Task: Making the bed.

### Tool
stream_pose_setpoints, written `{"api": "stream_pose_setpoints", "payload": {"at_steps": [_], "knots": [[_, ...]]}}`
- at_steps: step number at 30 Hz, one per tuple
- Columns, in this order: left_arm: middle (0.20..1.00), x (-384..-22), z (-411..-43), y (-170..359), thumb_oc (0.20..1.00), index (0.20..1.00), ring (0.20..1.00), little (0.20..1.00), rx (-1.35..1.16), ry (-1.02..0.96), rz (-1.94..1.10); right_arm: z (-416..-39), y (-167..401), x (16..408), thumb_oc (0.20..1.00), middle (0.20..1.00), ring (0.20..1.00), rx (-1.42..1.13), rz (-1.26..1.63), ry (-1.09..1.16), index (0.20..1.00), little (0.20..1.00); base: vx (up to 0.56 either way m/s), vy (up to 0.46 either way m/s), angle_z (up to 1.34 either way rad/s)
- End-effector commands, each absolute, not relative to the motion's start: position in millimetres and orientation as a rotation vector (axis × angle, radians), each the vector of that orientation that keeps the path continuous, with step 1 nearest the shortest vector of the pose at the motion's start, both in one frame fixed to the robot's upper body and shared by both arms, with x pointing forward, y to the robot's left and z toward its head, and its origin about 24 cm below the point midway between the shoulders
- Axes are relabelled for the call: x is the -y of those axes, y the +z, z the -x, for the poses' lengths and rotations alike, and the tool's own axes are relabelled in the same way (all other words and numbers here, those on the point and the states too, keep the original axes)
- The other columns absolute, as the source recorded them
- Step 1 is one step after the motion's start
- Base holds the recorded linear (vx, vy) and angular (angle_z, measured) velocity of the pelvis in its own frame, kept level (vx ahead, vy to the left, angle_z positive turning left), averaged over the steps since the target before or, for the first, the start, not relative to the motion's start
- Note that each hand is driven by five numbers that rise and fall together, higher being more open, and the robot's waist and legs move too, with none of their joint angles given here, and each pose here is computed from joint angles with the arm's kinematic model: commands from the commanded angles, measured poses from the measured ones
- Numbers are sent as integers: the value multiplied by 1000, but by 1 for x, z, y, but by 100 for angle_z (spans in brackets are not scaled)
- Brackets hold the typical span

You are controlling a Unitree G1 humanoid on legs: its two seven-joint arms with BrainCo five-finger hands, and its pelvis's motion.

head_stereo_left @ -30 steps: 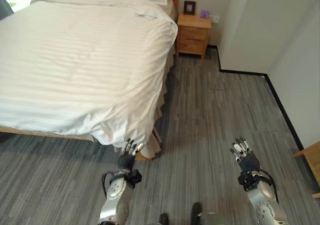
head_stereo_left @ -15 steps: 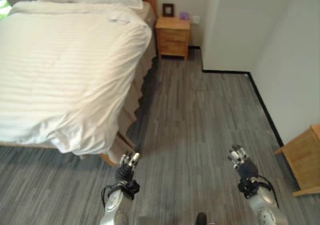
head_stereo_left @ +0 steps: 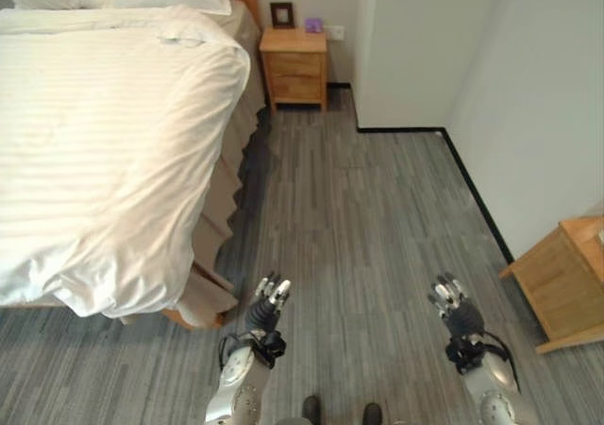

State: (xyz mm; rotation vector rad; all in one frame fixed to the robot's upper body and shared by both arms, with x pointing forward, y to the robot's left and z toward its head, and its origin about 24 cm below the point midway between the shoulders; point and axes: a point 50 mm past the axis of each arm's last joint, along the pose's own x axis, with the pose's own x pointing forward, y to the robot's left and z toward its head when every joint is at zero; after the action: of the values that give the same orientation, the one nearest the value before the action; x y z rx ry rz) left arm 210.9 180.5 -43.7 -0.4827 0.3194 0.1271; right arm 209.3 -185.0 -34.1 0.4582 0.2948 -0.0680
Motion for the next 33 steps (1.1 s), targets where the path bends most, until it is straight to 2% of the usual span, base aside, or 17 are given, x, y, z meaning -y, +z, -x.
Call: {"api": "stream_pose_setpoints", "payload": {"at_steps": [1, 8, 15, 19, 23, 25, 28, 33], "knots": [[1000, -200, -224, -20, 1000, 1000, 1000, 1000, -186, 155, 445, -227, -10, 180, 1000, 1000, 1000, -170, -412, -5, 1000, 1000, 84, 78, -10], [1000, -220, -233, -3, 1000, 1000, 1000, 1000, -113, 190, 299, -239, 10, 185, 1000, 1000, 1000, -66, -333, -24, 1000, 1000, 90, 135, -3], [1000, -207, -250, 27, 1000, 1000, 1000, 1000, 6, 36, 244, -238, 15, 188, 1000, 1000, 1000, -45, -326, -15, 1000, 1000, 467, 103, -5], [1000, -191, -260, 30, 1000, 1000, 1000, 1000, 22, -32, 307, -224, 3, 187, 1000, 1000, 1000, -104, -320, 12, 1000, 1000, 797, -153, 26], [1000, -171, -253, 18, 1000, 1000, 1000, 1000, -31, -102, 374, -211, -7, 198, 1000, 1000, 1000, -154, -299, -1, 1000, 1000, 835, -241, 62], [1000, -161, -249, 16, 1000, 1000, 1000, 1000, -62, -148, 436, -214, 4, 205, 1000, 1000, 1000, -98, -362, -35, 1000, 1000, 1069, -541, 50], [1000, -164, -247, 16, 1000, 1000, 1000, 1000, -67, -162, 397, -222, 6, 208, 1000, 1000, 1000, -98, -326, -44, 1000, 1000, 547, -208, 24], [1000, -171, -235, 5, 1000, 1000, 1000, 1000, -103, -149, 445, -234, 14, 202, 1000, 1000, 1000, -71, -297, 16, 1000, 1000, 864, 78, -95]]}}
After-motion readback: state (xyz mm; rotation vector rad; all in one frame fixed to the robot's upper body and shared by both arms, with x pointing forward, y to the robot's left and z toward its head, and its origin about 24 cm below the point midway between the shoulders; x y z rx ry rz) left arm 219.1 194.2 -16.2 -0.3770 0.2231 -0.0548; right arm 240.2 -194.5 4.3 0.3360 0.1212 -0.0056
